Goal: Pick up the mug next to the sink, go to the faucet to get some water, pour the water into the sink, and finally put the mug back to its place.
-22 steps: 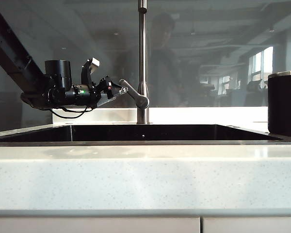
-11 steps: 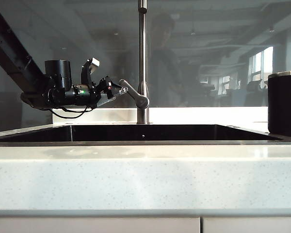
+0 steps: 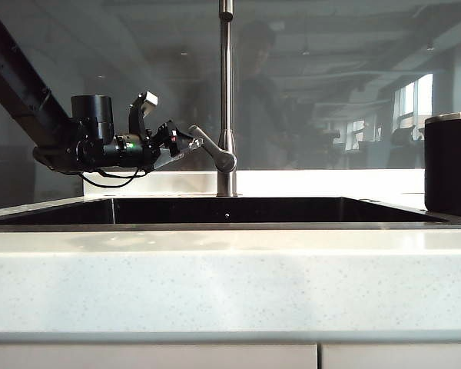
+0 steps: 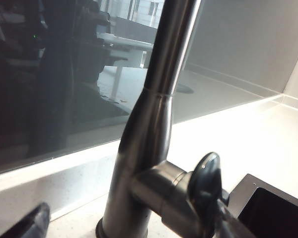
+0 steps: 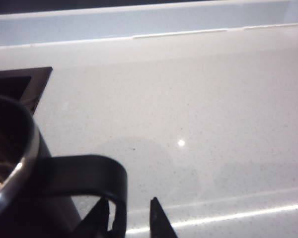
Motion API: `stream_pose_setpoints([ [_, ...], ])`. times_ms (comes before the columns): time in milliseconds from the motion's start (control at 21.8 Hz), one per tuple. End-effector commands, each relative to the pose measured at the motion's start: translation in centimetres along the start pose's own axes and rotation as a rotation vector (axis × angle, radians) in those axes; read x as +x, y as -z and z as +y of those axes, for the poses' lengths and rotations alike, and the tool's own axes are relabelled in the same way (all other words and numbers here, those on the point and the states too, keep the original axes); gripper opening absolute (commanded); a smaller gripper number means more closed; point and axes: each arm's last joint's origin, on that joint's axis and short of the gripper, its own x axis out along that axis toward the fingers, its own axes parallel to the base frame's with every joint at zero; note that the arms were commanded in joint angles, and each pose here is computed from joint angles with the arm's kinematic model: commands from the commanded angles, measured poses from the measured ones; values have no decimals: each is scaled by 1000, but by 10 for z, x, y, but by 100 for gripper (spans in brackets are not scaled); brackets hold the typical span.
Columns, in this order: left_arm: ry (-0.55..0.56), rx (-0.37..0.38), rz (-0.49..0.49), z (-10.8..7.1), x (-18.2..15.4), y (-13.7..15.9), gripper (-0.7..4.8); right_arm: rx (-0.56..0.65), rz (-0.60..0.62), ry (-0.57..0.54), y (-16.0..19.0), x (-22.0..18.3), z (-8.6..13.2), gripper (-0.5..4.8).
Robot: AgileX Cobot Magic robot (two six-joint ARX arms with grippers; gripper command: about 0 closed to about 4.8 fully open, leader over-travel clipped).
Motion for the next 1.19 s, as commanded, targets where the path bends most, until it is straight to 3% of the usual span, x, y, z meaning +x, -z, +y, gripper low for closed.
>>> stream_pose_setpoints([
  [46, 3, 5, -7, -1, 0, -4, 421, 2, -27, 0, 2, -11, 0, 123],
  [367, 3, 5, -7, 0, 0, -4, 421, 84, -36, -17, 5, -34, -1, 122],
  [550, 2, 5, -8, 0, 0, -4, 421, 89, -23, -104, 2, -48, 1, 115],
  [734, 3, 5, -7, -1, 0, -4, 421, 164, -80, -207, -8, -68, 3, -5],
  [963, 3, 5, -7, -1, 0, -4, 421, 191, -197, -328, -20, -96, 5, -8],
  [1192, 3, 5, -7, -1, 0, -4, 421, 180, -304, -341, -26, -115, 4, -8],
])
